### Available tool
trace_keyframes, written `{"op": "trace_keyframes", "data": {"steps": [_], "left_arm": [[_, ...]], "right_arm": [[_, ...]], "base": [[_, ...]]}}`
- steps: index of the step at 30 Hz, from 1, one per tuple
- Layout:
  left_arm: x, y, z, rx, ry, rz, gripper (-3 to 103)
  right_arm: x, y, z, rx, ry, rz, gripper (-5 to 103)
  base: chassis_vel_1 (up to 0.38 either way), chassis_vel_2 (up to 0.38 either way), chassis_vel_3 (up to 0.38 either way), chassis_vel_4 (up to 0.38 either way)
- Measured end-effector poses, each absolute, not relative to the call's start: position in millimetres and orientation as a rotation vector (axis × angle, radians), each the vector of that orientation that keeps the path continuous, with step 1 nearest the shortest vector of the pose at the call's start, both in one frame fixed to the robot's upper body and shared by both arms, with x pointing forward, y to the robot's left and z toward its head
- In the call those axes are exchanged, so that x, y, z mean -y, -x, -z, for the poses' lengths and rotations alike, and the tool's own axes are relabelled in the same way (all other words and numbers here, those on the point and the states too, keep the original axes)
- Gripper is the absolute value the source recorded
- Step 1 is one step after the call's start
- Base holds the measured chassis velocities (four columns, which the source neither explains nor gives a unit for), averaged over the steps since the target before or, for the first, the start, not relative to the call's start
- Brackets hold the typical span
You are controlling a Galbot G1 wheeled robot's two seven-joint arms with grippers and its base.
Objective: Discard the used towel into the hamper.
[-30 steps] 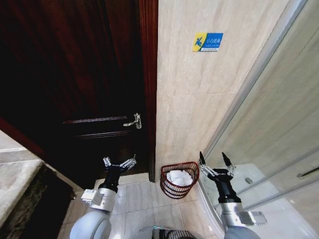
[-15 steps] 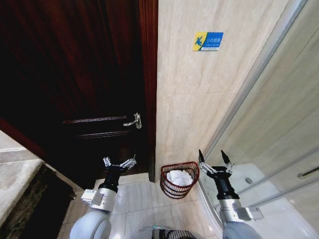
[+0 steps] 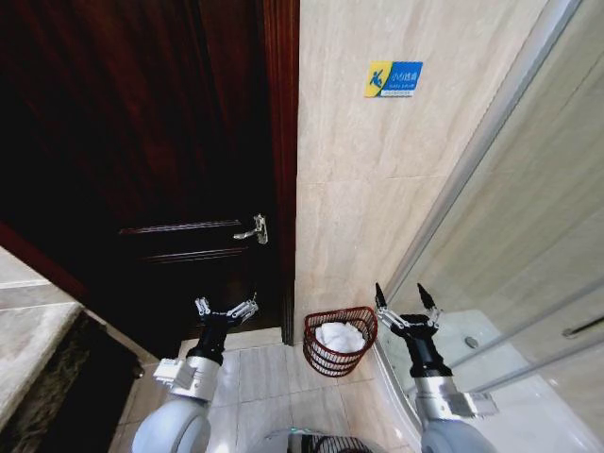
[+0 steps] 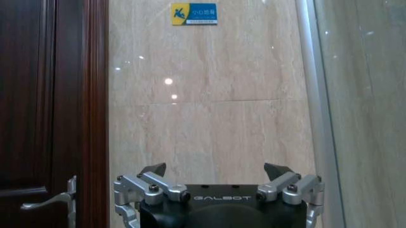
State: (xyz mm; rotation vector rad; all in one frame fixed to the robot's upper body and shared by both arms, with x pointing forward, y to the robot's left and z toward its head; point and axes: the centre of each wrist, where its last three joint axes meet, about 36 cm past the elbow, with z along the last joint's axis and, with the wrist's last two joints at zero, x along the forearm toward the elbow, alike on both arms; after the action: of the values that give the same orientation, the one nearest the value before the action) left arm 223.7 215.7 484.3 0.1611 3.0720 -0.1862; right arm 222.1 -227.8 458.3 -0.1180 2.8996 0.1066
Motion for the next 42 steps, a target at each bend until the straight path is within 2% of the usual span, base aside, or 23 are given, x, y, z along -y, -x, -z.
{"op": "trace_keyframes", "data": {"steps": [11,30,42], "left_arm": [[-216,-224,-484,-3.072,-0.161,0.186,100],[-216,-224,-484,-3.072,-0.161,0.186,100],[-216,-224,-484,-3.072,-0.161,0.186,100]], "right_arm": [[229,-224,-456,-2.891,0.121,-0.11,100],[228,-224,-446,-2.881,0.132,-0.123,100],[229,-224,-447,-2.872,0.151,-0.123,100]], "base": [[0.044,-0.043,-0.039,0.035],[0.215,-0.224,-0.21,0.21],[-0.005,0.016,0.018,-0.001]]}}
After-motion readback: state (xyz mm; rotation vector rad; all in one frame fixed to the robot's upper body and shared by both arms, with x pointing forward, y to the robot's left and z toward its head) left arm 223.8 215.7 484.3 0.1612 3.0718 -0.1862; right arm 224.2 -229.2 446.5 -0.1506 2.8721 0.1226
